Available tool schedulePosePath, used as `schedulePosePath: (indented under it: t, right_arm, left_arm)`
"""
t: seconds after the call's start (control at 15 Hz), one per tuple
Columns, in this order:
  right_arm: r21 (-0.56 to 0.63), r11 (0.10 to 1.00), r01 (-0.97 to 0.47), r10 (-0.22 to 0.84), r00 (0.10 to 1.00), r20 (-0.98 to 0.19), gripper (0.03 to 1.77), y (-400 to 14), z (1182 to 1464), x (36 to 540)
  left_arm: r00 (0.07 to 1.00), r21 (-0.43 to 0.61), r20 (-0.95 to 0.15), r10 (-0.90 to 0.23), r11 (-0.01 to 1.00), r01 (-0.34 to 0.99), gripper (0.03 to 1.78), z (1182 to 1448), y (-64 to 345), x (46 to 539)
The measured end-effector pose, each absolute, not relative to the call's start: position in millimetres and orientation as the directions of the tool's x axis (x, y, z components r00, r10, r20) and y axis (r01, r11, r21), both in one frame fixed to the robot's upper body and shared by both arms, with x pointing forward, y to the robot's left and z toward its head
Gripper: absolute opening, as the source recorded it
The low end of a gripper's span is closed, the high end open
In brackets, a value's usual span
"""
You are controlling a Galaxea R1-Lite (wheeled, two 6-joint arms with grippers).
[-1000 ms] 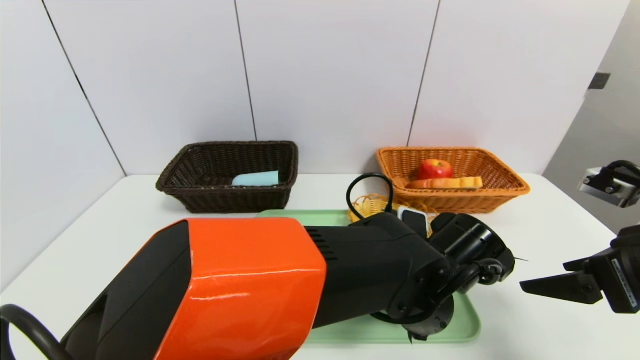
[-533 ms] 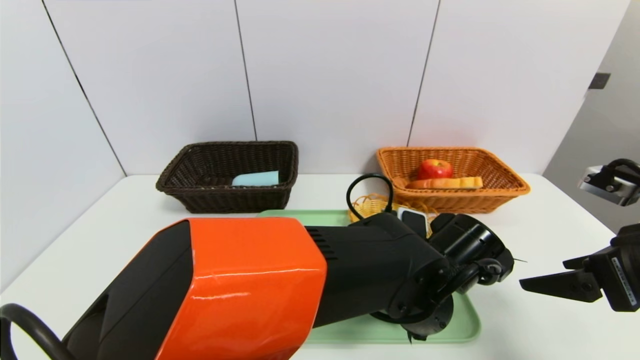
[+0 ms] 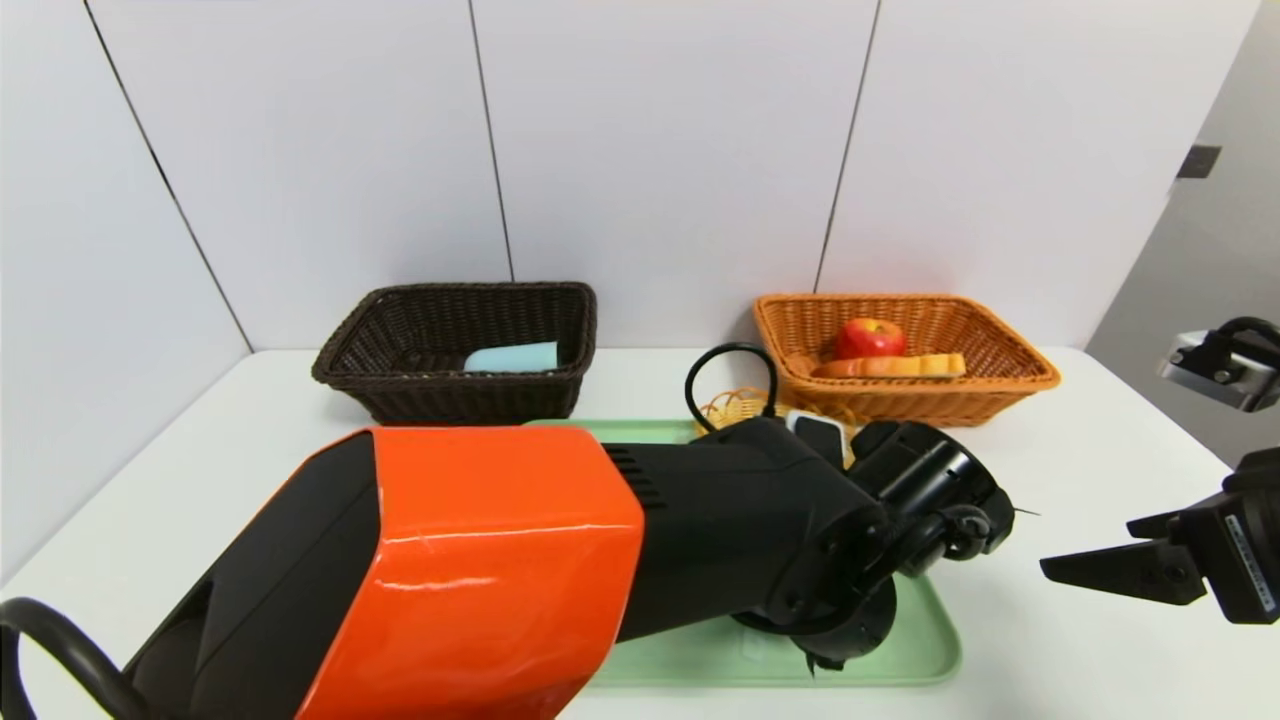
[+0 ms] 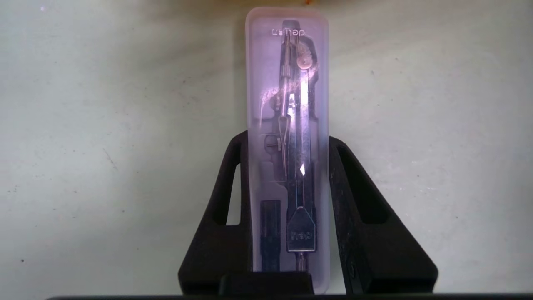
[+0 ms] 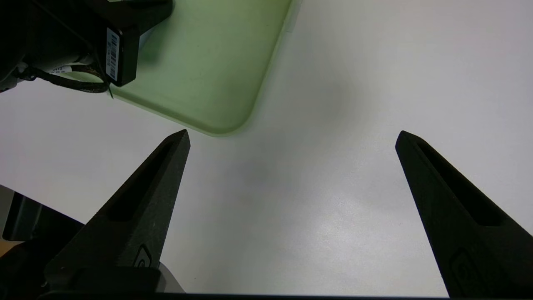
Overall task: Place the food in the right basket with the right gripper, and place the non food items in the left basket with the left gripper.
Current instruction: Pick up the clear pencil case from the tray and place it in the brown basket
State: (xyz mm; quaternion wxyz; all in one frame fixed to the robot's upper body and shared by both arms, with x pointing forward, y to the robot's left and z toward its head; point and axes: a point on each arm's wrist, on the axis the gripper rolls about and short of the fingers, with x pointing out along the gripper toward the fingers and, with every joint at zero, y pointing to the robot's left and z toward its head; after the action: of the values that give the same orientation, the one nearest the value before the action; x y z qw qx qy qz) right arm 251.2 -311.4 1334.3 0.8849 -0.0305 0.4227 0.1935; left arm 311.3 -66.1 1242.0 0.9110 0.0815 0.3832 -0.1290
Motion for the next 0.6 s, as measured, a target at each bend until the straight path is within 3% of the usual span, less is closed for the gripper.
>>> schedulePosePath:
  t: [0.27, 0.6]
  right_arm:
    - [0.109, 0.923, -0.369, 0.317, 0.570, -0.758, 1.70, -311.2, 1334.7, 250.8]
    - [0.109, 0.923, -0.368, 0.317, 0.571, -0.757, 1.70, -311.3, 1335.1, 250.6]
  left_arm:
    - [0.668, 0.061, -0.726, -0.161, 0.953, 0.296, 0.55, 1254.3, -58.0, 307.2]
    - [0.640, 0.102, -0.759, -0.122, 0.948, 0.302, 0.55, 1292.2, -30.5, 284.1]
